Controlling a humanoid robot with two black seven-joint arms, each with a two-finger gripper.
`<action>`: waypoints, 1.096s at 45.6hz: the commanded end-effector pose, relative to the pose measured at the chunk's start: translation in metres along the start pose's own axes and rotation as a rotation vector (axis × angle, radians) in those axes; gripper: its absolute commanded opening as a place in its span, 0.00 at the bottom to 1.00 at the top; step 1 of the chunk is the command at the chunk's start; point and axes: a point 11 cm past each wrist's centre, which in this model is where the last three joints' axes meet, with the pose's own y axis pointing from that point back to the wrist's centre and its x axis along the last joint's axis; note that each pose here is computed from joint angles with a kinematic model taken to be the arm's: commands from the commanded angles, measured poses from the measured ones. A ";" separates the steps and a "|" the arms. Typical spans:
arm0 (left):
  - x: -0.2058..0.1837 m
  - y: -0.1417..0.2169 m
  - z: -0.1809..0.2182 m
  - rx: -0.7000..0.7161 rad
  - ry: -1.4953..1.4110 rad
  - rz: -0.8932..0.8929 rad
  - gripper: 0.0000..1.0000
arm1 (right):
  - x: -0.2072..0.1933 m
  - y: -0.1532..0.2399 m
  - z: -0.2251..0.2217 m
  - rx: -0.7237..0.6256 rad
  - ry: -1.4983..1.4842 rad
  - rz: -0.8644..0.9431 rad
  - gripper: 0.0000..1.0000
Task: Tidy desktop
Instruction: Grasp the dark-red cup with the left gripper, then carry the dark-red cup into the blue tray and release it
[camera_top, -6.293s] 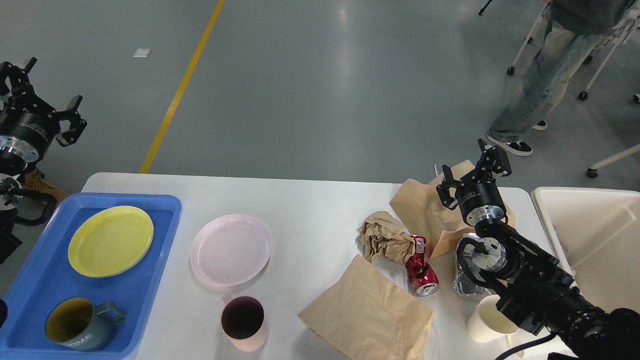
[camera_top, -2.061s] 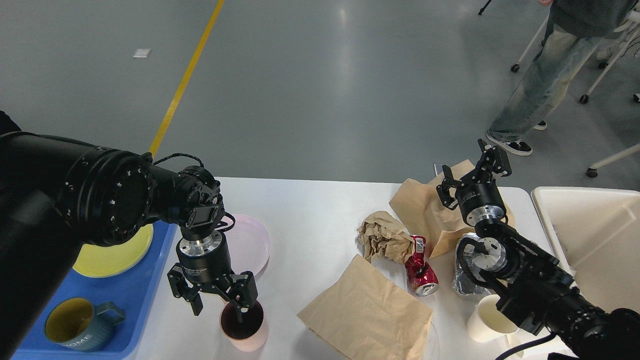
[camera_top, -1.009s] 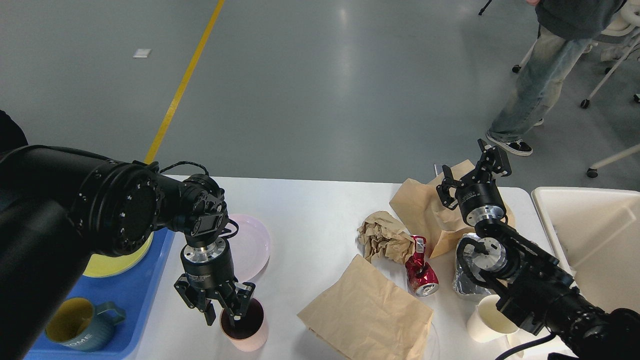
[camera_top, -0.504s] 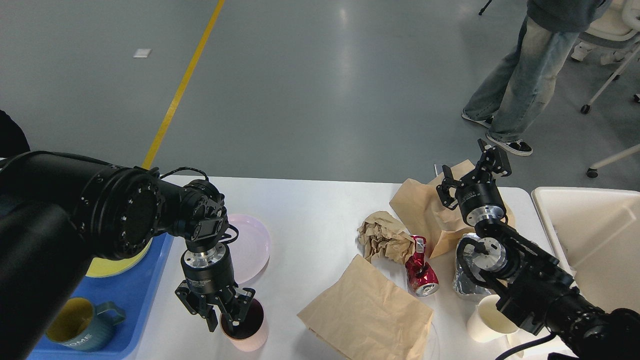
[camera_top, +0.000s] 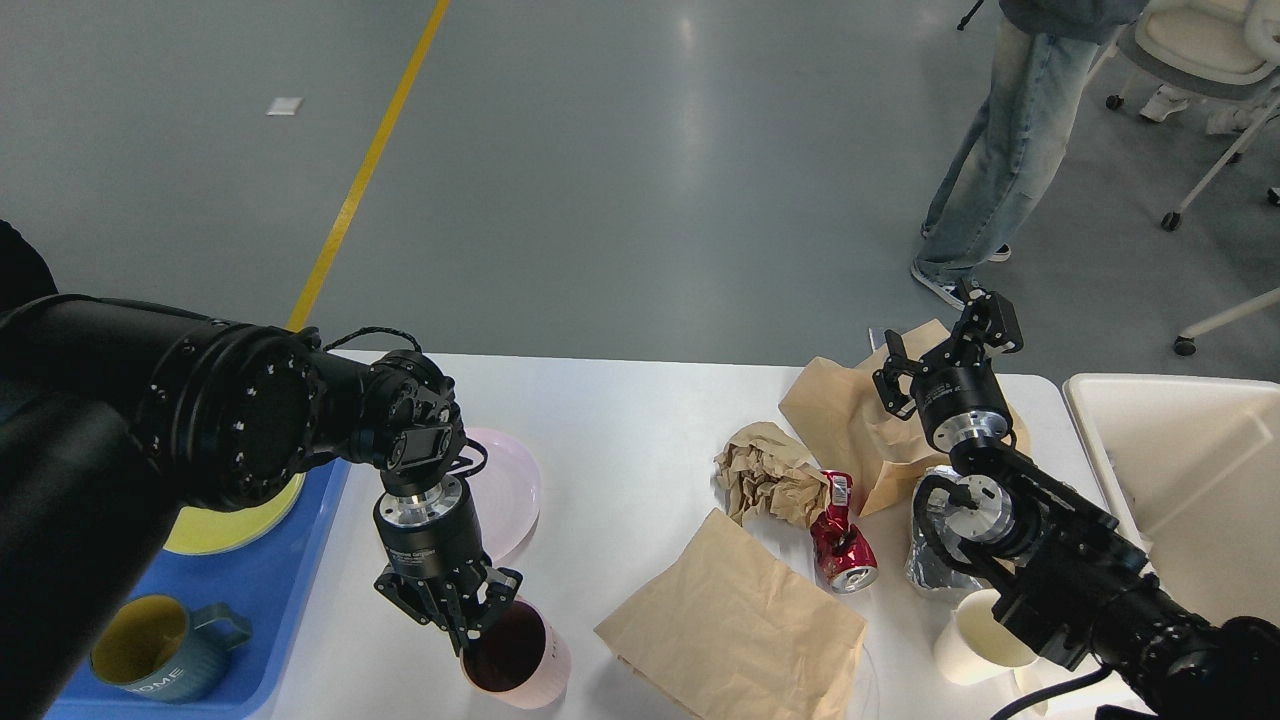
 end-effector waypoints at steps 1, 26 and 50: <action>0.011 0.029 0.003 0.015 -0.012 0.066 0.00 | 0.000 0.000 0.000 0.001 0.000 -0.001 1.00; 0.017 0.142 -0.101 0.038 0.206 0.310 0.00 | 0.000 0.000 0.000 -0.001 0.000 0.000 1.00; -0.040 0.135 -0.259 0.054 0.551 0.358 0.03 | 0.000 0.000 0.000 0.001 0.000 -0.001 1.00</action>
